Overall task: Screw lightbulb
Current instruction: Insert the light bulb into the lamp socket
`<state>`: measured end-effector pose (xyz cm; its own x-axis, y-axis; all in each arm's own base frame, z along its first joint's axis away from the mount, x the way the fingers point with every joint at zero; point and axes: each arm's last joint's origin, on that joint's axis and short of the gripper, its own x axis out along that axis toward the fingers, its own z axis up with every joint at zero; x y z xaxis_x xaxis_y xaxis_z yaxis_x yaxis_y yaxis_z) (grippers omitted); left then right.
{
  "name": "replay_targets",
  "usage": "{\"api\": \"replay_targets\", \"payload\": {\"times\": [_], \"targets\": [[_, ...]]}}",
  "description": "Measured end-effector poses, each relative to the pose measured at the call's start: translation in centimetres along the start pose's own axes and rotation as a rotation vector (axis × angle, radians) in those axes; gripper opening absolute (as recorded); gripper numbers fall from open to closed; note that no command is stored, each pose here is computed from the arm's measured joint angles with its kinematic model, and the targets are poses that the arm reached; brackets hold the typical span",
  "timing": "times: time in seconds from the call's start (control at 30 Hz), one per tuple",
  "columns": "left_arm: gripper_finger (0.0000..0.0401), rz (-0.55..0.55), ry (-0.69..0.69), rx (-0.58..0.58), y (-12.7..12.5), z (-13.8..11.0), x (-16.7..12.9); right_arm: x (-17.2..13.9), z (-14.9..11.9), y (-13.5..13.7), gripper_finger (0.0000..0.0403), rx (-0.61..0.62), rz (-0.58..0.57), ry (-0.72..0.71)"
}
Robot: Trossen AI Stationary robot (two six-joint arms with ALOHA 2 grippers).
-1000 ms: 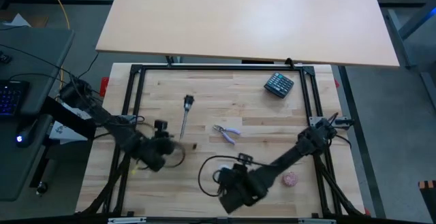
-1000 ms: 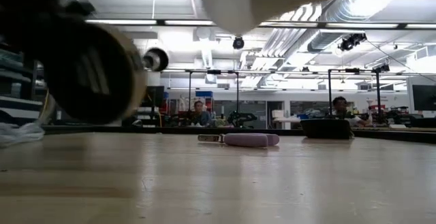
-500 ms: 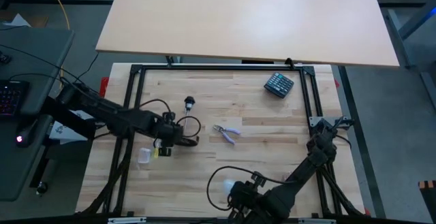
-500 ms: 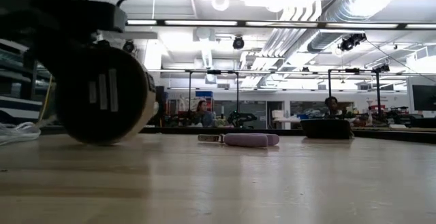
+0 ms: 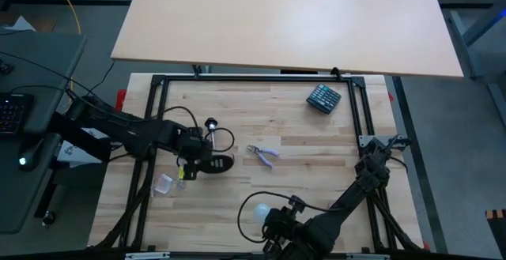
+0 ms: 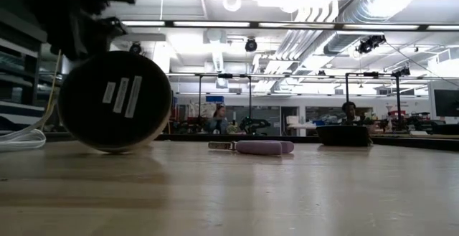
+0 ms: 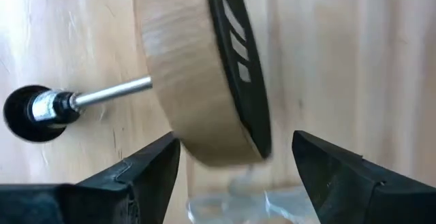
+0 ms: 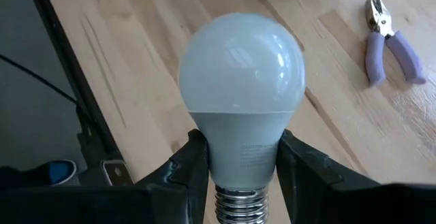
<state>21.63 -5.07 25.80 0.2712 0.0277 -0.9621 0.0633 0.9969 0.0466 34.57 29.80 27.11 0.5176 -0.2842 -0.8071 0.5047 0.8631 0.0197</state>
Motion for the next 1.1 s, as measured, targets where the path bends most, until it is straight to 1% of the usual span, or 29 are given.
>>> {"api": "replay_targets", "payload": {"times": [0.17, 0.23, 0.3, 0.37, 0.5, 0.57, 0.67, 0.73, 0.8, 0.87, 0.97, 1.1], "targets": [[0.0275, -0.077, -0.055, 0.057, -0.6, -0.1, -4.3, 1.2, 2.1, 0.1, 0.0131, -0.017, 0.053, -0.038], [0.0276, -0.098, -0.118, 0.081, -1.0, -0.1, -6.3, 1.9, 3.5, 0.1, 0.0131, -0.038, 0.084, -0.067], [0.0276, -0.116, -0.206, 0.129, -1.7, 0.0, -8.3, 2.8, 5.1, 0.1, 0.0131, -0.064, 0.130, -0.088], [0.0276, -0.098, -0.305, 0.225, -2.6, 0.4, -9.9, 3.7, 7.0, 0.0, 0.0131, -0.102, 0.203, -0.099], [0.0276, -0.001, -0.481, 0.465, -4.8, 1.0, -11.9, 5.2, 11.2, -0.4, 0.0131, -0.172, 0.408, -0.163], [0.0276, 0.039, -0.521, 0.580, -6.0, 0.9, -12.2, 5.8, 12.7, -1.1, 0.0131, -0.191, 0.474, -0.168], [0.0276, 0.093, -0.523, 0.723, -7.3, 0.4, -12.2, 6.8, 14.1, -2.2, 0.0131, -0.194, 0.487, -0.153], [0.0276, 0.132, -0.510, 0.785, -7.9, -0.1, -12.2, 7.0, 14.7, -2.8, 0.0131, -0.208, 0.491, -0.162], [0.0276, 0.169, -0.506, 0.822, -8.3, -0.3, -12.2, 6.7, 15.7, -3.3, 0.0131, -0.205, 0.506, -0.194], [0.0276, 0.190, -0.508, 0.834, -8.5, -0.3, -12.2, 6.6, 16.4, -3.8, 0.0131, -0.191, 0.517, -0.210], [0.0276, 0.192, -0.502, 0.846, -8.6, -0.5, -12.2, 6.6, 17.3, -4.3, 0.0131, -0.179, 0.545, -0.235], [0.0276, 0.201, -0.496, 0.896, -8.7, -0.6, -11.9, 6.8, 17.9, -4.6, 0.0131, -0.171, 0.557, -0.247]]}}
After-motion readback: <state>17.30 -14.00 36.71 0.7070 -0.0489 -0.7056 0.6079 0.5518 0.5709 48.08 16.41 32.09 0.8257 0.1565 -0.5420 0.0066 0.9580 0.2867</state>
